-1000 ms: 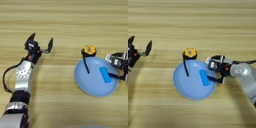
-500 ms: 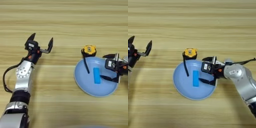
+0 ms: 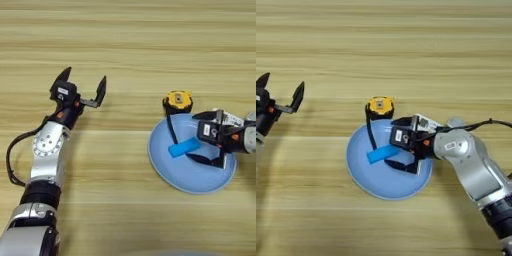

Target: Move the objects on the table

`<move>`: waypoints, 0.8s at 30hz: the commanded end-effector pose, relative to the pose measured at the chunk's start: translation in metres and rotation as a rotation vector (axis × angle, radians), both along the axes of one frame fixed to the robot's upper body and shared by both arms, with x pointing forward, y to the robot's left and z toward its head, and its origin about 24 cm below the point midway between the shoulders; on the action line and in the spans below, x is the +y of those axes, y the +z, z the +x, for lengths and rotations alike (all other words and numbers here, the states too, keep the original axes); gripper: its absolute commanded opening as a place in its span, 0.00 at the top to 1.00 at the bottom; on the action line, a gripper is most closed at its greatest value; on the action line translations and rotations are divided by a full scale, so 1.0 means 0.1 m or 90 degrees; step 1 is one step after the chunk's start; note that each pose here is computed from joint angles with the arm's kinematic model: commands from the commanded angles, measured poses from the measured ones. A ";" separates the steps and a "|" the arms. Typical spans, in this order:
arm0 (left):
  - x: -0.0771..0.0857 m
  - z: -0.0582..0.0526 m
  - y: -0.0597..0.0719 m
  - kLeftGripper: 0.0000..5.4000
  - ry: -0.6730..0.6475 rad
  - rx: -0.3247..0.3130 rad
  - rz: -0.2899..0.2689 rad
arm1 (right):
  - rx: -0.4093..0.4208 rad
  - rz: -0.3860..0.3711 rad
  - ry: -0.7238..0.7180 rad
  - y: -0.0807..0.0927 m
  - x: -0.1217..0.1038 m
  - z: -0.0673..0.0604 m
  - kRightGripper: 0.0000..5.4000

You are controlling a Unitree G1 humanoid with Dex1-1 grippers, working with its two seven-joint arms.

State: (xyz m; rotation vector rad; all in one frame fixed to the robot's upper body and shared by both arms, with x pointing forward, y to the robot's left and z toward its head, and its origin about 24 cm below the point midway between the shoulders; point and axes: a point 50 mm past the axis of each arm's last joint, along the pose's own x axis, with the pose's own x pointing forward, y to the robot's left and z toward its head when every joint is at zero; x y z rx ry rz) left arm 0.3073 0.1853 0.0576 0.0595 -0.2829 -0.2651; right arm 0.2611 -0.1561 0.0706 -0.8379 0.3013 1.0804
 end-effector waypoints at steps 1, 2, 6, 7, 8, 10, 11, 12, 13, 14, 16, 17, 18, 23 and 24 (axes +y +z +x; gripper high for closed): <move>0.00 0.03 0.04 0.00 -0.003 -0.011 0.007 | -0.014 -0.001 -0.011 0.04 -0.02 0.05 0.01; 0.00 0.03 0.04 0.00 -0.003 -0.011 0.007 | -0.021 0.002 -0.016 0.06 -0.04 0.06 0.01; 0.00 0.03 0.04 0.00 -0.004 -0.011 0.007 | -0.038 0.026 -0.030 0.16 -0.08 0.08 0.01; 0.00 0.03 0.04 0.00 -0.004 -0.011 0.007 | -0.037 0.034 -0.030 0.18 -0.08 0.08 0.01; 0.00 0.03 0.04 0.00 -0.004 -0.011 0.007 | -0.032 0.041 -0.029 0.19 -0.08 0.07 0.01; 0.00 0.03 0.04 0.00 -0.004 -0.011 0.007 | -0.011 0.061 -0.026 0.19 -0.09 0.06 0.01; 0.00 0.03 0.04 0.00 -0.004 -0.011 0.007 | 0.006 0.072 -0.020 0.18 -0.09 0.05 0.01; 0.00 0.03 0.04 0.00 -0.004 -0.011 0.007 | 0.023 0.079 -0.015 0.17 -0.10 0.03 0.01; 0.00 0.03 0.04 0.00 -0.004 -0.011 0.007 | 0.035 0.084 -0.012 0.16 -0.11 0.02 0.01; 0.00 0.03 0.04 0.00 -0.004 -0.012 0.007 | 0.049 0.090 -0.013 0.15 -0.12 0.02 0.01; 0.00 0.03 0.04 0.00 -0.005 -0.011 0.007 | 0.074 0.102 -0.011 0.12 -0.13 0.02 0.01; 0.00 0.03 0.04 0.00 -0.005 -0.011 0.007 | 0.092 0.108 -0.001 0.11 -0.13 0.01 0.01; 0.00 0.03 0.04 0.00 -0.005 -0.012 0.007 | 0.108 0.111 0.011 0.09 -0.14 -0.01 0.01; 0.00 0.02 0.04 0.00 -0.004 -0.012 0.008 | 0.144 0.095 0.025 0.01 -0.20 -0.02 0.01; 0.00 0.02 0.04 0.00 -0.004 -0.012 0.008 | 0.145 0.094 0.024 0.01 -0.21 -0.01 0.01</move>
